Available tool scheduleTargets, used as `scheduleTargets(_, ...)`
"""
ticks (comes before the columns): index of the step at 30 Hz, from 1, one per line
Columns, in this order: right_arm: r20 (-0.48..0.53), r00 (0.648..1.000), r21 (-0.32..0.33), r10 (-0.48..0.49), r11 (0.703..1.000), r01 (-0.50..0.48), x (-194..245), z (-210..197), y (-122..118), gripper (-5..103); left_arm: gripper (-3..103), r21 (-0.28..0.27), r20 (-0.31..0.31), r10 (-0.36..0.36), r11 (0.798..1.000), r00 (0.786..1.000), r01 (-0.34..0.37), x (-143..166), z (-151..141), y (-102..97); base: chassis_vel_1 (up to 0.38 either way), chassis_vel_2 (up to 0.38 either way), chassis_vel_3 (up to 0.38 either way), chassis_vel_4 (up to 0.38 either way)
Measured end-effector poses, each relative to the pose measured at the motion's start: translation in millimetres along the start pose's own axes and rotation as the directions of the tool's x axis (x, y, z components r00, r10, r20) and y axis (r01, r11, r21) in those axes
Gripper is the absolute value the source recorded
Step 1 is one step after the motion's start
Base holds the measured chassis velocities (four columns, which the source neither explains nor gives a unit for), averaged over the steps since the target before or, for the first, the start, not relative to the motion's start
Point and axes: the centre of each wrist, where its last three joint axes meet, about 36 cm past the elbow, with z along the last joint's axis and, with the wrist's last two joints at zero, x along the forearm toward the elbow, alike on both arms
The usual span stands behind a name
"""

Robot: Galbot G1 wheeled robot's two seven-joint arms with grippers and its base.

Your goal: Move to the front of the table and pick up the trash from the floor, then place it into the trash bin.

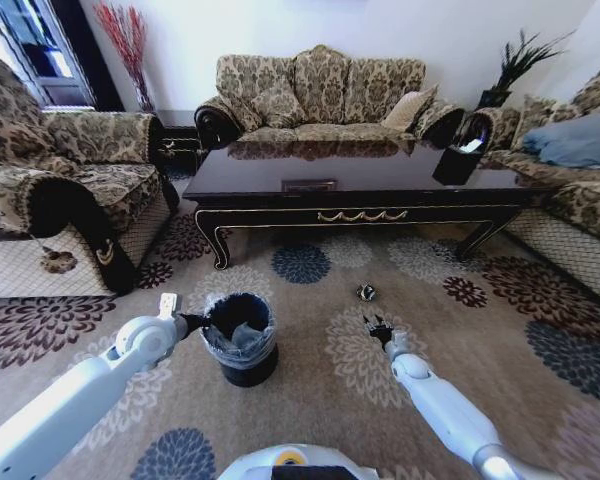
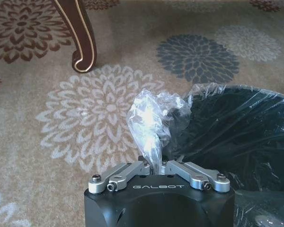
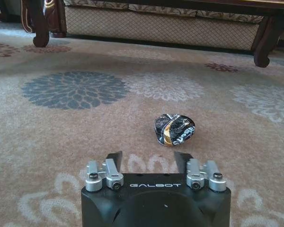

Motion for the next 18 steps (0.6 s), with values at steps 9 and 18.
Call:
scheduleTargets(9,0.015,1.0,-0.017,-0.002,1.0,0.002,-1.4,0.0,0.2,96,3,0.001,0.0,0.006,1.0,1.0,-0.006,-1.6,-0.5,-0.7,-0.006,0.004,0.002,-0.006)
scheduleTargets(18,0.007,1.0,-0.026,0.012,1.0,-0.011,-7.1,-1.0,-0.7,100,3,0.003,0.004,0.002,1.0,1.0,-0.002,1.3,-1.2,2.5,-0.105,0.112,0.118,-0.104)
